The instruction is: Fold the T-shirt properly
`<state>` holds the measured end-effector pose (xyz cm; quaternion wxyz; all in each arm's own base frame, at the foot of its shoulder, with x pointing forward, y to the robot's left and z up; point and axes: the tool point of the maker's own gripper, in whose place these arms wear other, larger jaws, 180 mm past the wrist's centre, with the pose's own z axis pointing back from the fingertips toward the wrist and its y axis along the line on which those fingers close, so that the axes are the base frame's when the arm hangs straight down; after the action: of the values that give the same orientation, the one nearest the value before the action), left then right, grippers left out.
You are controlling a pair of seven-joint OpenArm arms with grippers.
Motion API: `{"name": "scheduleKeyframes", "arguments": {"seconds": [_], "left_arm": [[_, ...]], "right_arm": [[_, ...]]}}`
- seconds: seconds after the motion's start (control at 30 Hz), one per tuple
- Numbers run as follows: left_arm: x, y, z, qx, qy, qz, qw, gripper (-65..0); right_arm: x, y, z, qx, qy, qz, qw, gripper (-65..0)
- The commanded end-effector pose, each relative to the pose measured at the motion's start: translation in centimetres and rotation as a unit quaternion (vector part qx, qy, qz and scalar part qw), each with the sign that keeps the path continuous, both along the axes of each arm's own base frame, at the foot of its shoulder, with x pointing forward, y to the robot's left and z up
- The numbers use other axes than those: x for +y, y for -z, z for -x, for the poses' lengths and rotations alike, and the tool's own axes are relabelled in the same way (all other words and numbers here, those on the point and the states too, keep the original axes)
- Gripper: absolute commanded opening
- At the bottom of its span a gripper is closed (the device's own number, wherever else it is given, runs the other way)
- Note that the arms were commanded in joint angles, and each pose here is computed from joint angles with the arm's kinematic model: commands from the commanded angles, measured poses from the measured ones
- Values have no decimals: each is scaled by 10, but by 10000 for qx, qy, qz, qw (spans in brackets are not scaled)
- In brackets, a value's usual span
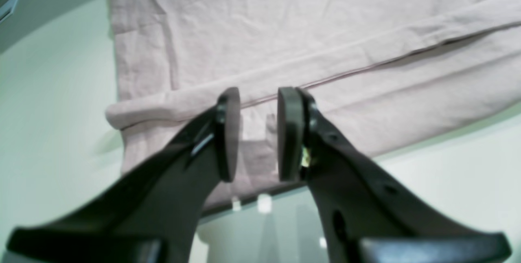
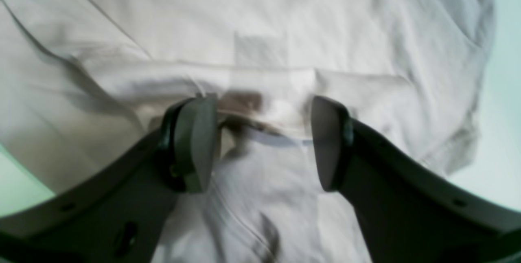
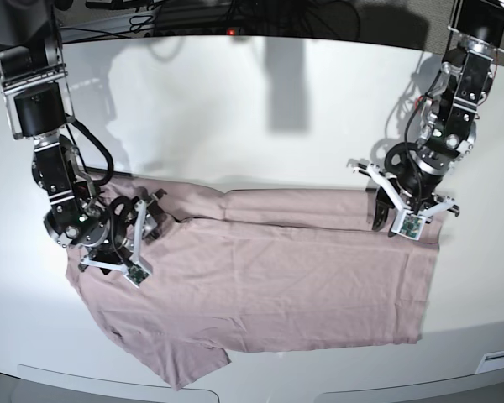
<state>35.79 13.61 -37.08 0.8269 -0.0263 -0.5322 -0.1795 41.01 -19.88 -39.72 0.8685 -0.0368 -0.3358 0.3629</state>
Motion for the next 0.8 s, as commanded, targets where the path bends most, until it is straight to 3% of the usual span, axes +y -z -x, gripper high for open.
{"name": "scheduleKeyframes", "arguments": {"seconds": [0.0,0.1,0.23,0.43,0.63,0.77], "left_arm": [[3,-18,-10,-308,-11,9,9995,-491],[3,-17,-10,-295,-11,6,9996,-491],[3,-17,-9,-295,-11,7,9996,-491],[3,-17,-9,-308,-10,13,9995,-491],[3,-17,-9,-308,-10,13,9995,-491],[3,-17,-9,-308,-10,13,9995,-491]], "right_arm": [[4,-22,-17,-344,7,-181,9992,-284],[16,-18,-10,-131,-317,-215,9992,-284],[-1,-8,-1,282,-133,203,9993,-284],[-25,-6,6,522,40,500,9974,-284],[-9,-5,12,731,133,-125,9972,-284],[-5,-6,12,741,135,-261,9968,-285]]}}
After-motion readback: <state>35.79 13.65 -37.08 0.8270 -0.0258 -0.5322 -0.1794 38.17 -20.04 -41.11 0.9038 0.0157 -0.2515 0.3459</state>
